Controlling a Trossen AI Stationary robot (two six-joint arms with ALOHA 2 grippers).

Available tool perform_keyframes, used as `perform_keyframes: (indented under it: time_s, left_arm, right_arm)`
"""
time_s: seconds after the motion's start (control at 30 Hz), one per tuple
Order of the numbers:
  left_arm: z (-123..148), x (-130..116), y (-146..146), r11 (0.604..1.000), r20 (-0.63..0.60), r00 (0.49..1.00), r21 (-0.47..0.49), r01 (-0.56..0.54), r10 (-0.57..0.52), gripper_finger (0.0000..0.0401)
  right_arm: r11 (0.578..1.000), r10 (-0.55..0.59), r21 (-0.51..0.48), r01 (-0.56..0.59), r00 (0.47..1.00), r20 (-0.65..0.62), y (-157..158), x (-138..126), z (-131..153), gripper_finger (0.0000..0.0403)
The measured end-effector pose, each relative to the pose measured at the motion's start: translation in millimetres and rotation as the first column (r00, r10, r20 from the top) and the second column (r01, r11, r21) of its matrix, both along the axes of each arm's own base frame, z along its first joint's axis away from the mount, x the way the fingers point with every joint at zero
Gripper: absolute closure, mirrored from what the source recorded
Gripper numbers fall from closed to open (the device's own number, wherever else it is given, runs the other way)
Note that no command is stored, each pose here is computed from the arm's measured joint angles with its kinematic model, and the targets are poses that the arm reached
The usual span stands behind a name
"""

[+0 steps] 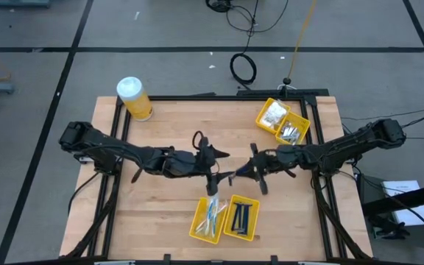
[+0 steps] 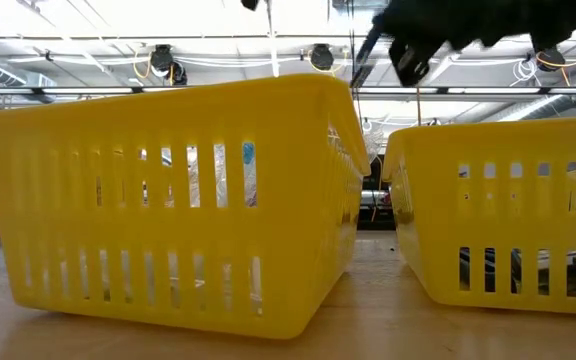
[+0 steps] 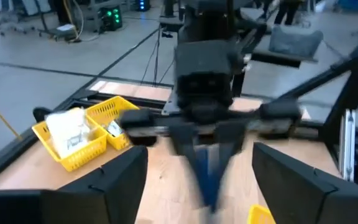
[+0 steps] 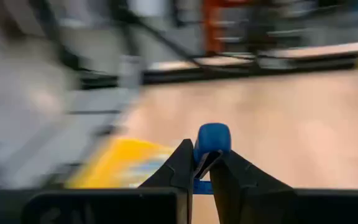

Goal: Pick & Place Travel size toiletries
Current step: Put the blue rolled gauze into the bottom right yellow bin

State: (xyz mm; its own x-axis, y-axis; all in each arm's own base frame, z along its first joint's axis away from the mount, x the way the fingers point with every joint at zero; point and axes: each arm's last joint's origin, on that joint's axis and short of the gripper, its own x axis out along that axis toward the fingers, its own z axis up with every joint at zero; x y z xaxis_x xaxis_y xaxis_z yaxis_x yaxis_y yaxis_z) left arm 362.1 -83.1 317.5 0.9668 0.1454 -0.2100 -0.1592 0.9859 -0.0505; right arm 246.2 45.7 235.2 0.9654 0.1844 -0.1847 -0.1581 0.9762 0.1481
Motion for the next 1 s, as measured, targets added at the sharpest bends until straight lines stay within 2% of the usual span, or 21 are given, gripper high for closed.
perform_keyframes:
  time_s: [0.07, 0.13, 0.23, 0.37, 0.47, 0.6, 0.8, 0.9, 1.0]
  left_arm:
    - [5, -5, 1, 1.0, -0.009, 1.0, 0.031, 0.002, -0.002, 0.011]
    - [9, -12, 3, 0.999, -0.033, 0.999, 0.047, -0.02, 0.022, 0.0104]
    - [10, -18, 7, 0.996, -0.067, 0.994, 0.045, -0.082, 0.085, 0.0101]
    - [7, -20, 10, 0.991, -0.097, 0.987, 0.035, -0.126, 0.129, 0.01]
    - [4, -19, 12, 0.99, -0.114, 0.983, 0.018, -0.14, 0.141, 0.0101]
    - [4, -18, 15, 0.988, -0.111, 0.982, -0.004, -0.156, 0.155, 0.01]
    - [4, -18, 14, 0.987, -0.104, 0.982, -0.025, -0.162, 0.158, 0.0098]
    - [5, -18, 14, 0.987, -0.092, 0.983, -0.029, -0.161, 0.157, 0.01]
    - [3, -21, 15, 0.989, -0.138, 0.979, 0.018, -0.149, 0.15, 0.0097]
  right_arm:
    - [0.99, 0.116, 0.073, -0.116, 0.993, 0.003, 9, -2, 2, 0.038]
    - [0.962, 0.24, 0.138, -0.236, 0.971, -0.007, 21, -5, 3, 0.038]
    - [0.94, 0.312, 0.168, -0.297, 0.948, -0.068, 40, -11, -6, 0.038]
    - [0.948, 0.291, 0.169, -0.268, 0.948, -0.128, 63, -20, -27, 0.0379]
    - [0.957, 0.253, 0.176, -0.229, 0.959, -0.127, 72, -23, -41, 0.036]
    - [0.947, 0.274, 0.196, -0.253, 0.958, -0.083, 77, -23, -50, 0.0314]
    - [0.951, 0.265, 0.193, -0.244, 0.96, -0.095, 77, -20, -55, 0.023]
    - [0.952, 0.256, 0.194, -0.237, 0.964, -0.075, 73, -20, -51, 0.0193]
    - [0.948, 0.252, 0.205, -0.242, 0.967, -0.026, 70, -23, -39, 0.0169]
